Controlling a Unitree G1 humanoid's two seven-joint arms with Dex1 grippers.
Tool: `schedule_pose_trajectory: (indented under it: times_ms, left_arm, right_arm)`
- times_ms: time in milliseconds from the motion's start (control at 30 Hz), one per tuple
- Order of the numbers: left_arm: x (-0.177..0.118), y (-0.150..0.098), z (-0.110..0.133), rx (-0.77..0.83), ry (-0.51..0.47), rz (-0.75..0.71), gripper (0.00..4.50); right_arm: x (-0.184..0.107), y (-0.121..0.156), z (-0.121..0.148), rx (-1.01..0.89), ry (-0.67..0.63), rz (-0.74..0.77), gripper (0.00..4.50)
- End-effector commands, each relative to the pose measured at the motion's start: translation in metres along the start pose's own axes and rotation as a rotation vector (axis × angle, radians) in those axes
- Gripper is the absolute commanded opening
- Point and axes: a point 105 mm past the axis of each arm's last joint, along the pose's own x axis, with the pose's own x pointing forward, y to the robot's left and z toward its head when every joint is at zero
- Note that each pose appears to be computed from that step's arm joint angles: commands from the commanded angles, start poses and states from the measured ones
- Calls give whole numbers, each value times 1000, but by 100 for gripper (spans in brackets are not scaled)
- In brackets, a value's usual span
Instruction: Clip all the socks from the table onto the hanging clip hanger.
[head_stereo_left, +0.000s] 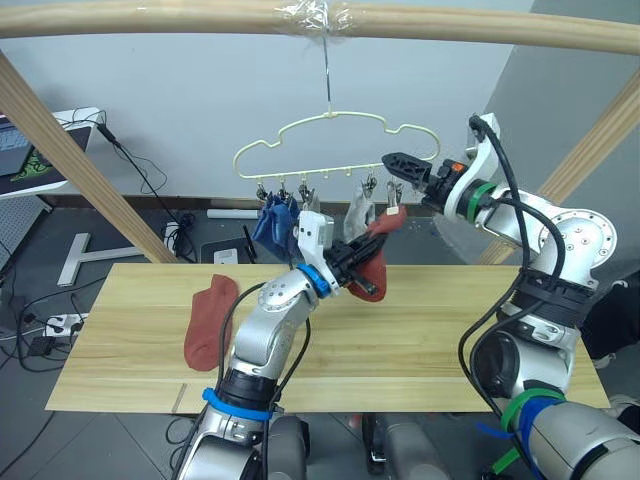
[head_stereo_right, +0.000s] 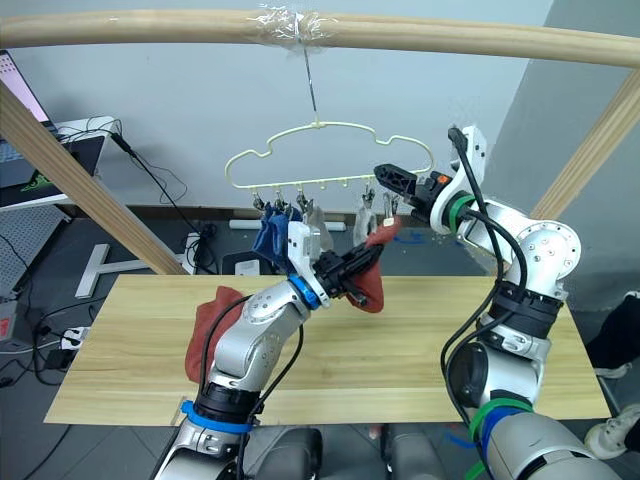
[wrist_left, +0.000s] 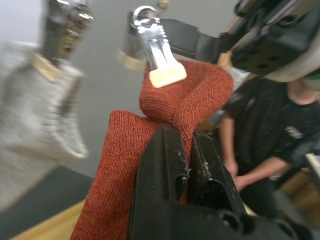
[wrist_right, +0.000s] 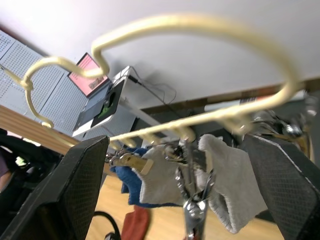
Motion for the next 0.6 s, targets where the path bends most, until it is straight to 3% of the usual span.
schedule_pose_trajectory:
  times_ms: [33,433,467,600]
  left_arm:
    - [2,-13,10,-54,-36,-54,59]
    - [-7,-9,-12,-175,48,-56,427]
    - [-10,-7,-12,-166,53,-48,448]
    - [-26,6,-6,-120,53,8,448]
  right_arm:
    - [-6,7,13,-48,-74,24,450]
    - [-15,-9,4,-180,-89,-41,450]
    - [-16,-9,4,-198,-92,-45,450]
    - [-22,-16,-2,-300,-98,-89,450]
